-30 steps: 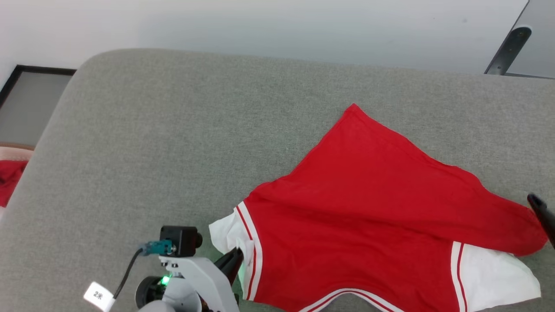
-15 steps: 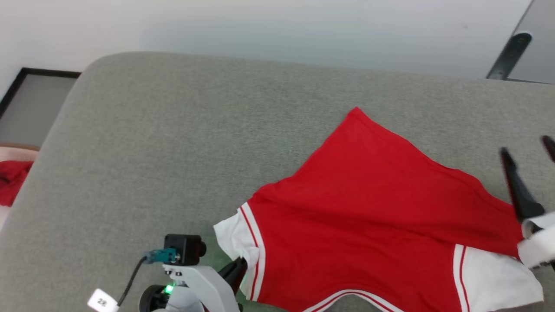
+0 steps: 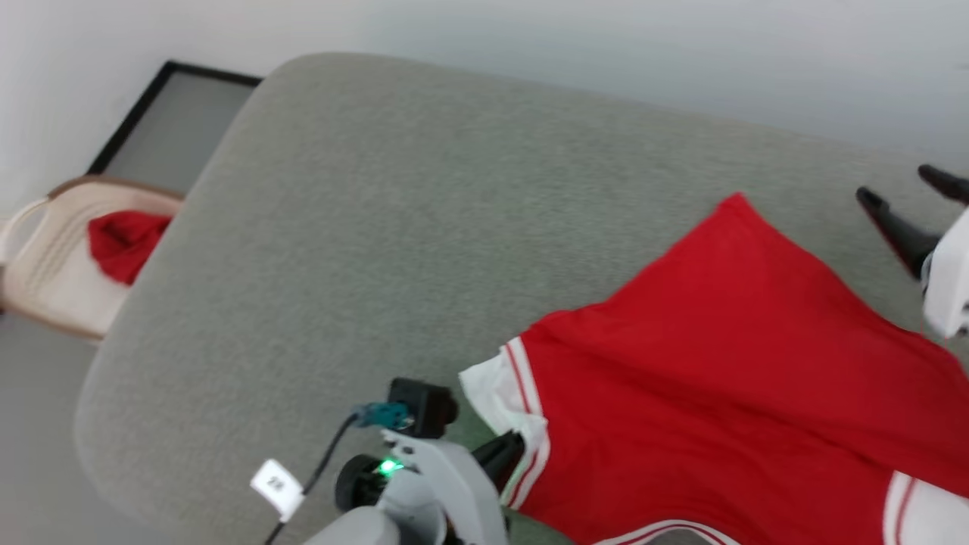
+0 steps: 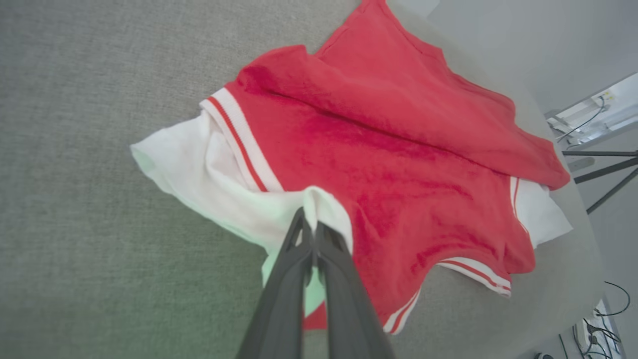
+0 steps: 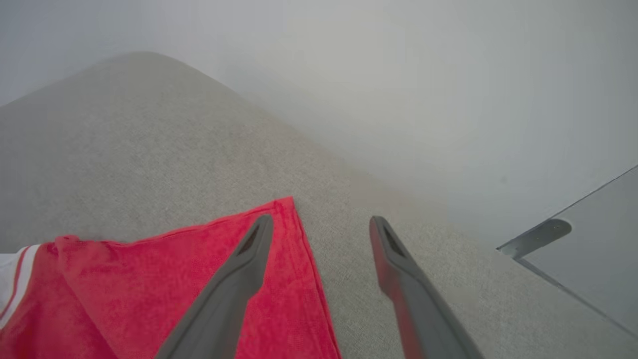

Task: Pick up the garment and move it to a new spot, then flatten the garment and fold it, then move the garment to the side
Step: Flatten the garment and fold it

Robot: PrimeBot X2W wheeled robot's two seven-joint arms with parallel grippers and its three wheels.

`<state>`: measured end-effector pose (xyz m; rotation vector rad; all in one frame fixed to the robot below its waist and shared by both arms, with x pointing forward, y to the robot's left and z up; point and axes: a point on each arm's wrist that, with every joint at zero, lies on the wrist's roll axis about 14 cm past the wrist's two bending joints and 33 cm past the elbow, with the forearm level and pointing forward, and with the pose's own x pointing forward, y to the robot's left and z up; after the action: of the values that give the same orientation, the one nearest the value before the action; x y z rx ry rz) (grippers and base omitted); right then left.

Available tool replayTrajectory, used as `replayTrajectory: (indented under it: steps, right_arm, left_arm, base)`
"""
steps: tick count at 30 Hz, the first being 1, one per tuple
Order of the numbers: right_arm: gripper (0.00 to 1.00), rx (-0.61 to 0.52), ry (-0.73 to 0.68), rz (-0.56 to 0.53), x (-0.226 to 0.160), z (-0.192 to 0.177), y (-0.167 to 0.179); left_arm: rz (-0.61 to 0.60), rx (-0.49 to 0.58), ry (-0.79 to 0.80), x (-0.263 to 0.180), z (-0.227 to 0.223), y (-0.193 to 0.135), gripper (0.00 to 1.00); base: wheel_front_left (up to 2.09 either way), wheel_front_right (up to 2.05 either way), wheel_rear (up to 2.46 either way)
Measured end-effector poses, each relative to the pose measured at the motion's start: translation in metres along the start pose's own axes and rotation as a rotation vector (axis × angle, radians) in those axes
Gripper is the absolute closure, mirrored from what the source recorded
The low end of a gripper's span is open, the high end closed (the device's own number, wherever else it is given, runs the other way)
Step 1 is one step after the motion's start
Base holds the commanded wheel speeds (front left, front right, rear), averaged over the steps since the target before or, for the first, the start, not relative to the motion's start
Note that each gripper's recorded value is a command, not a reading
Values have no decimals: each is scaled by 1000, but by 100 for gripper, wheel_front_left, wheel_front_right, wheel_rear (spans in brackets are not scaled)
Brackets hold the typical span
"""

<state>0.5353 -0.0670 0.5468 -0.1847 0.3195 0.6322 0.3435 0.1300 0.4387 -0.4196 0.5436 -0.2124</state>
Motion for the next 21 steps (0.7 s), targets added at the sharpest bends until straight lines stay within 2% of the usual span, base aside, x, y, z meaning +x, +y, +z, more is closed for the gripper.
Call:
replayTrajectory:
  steps: [3, 12, 21]
  right_arm:
    - [0, 12, 118, 41, 24, -2, 2]
    - [0, 58, 564, 129, 77, -62, 18]
    - [0, 71, 822, 196, 104, -119, 42]
  left_arm:
    - [-3, -5, -7, 2, 0, -2, 100]
    - [0, -33, -1, 16, -4, 0, 100]
    - [51, -71, 22, 27, -15, 18, 100]
  base:
    - [0, 0, 0]
    - [0, 0, 0]
    - [0, 0, 0]
